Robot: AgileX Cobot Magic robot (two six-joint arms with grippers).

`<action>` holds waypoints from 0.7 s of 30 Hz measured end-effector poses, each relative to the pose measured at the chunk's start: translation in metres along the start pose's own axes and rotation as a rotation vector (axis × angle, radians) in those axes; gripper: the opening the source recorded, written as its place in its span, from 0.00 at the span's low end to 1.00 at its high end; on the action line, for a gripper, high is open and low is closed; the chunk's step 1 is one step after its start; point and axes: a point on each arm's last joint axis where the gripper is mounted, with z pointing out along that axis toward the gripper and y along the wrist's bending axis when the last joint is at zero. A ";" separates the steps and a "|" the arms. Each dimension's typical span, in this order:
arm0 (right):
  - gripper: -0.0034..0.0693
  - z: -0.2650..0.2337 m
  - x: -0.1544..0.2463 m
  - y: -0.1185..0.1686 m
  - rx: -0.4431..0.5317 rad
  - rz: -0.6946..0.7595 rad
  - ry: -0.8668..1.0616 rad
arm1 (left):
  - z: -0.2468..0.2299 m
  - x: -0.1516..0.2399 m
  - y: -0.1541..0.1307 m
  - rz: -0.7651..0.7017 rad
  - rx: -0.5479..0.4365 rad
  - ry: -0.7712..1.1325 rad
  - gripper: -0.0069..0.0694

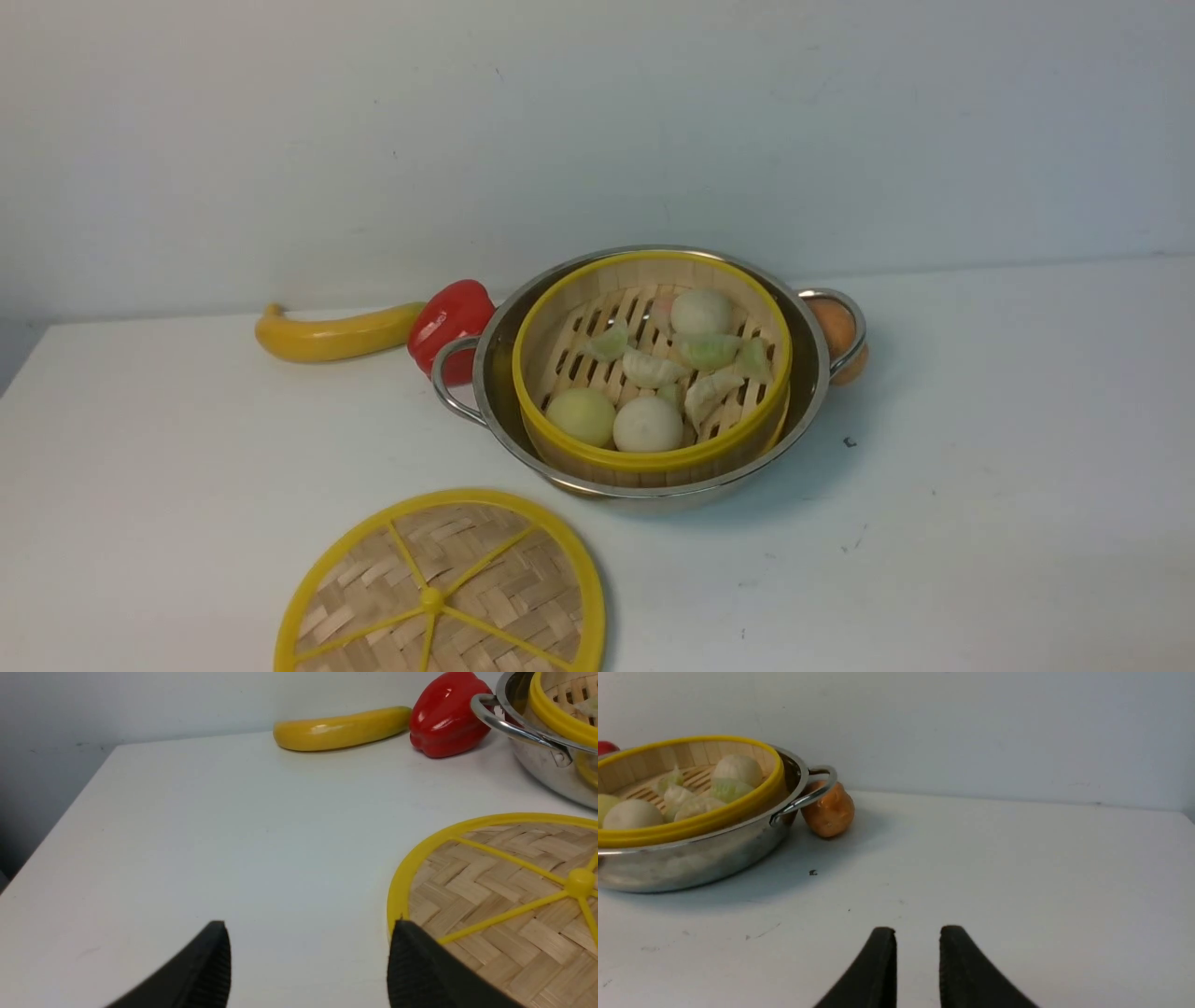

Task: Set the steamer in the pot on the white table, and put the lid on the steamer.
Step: 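Grasp the bamboo steamer lid lying on the table by its centre knob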

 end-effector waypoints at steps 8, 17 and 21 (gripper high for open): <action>0.30 0.001 0.001 -0.001 0.017 -0.025 -0.031 | 0.000 0.000 0.000 0.001 0.000 -0.001 0.64; 0.33 0.001 0.000 -0.001 0.018 -0.028 -0.034 | 0.000 0.000 0.000 0.001 0.000 -0.001 0.64; 0.34 0.001 0.000 -0.001 0.018 -0.028 -0.034 | 0.000 0.000 0.000 0.001 0.000 -0.001 0.64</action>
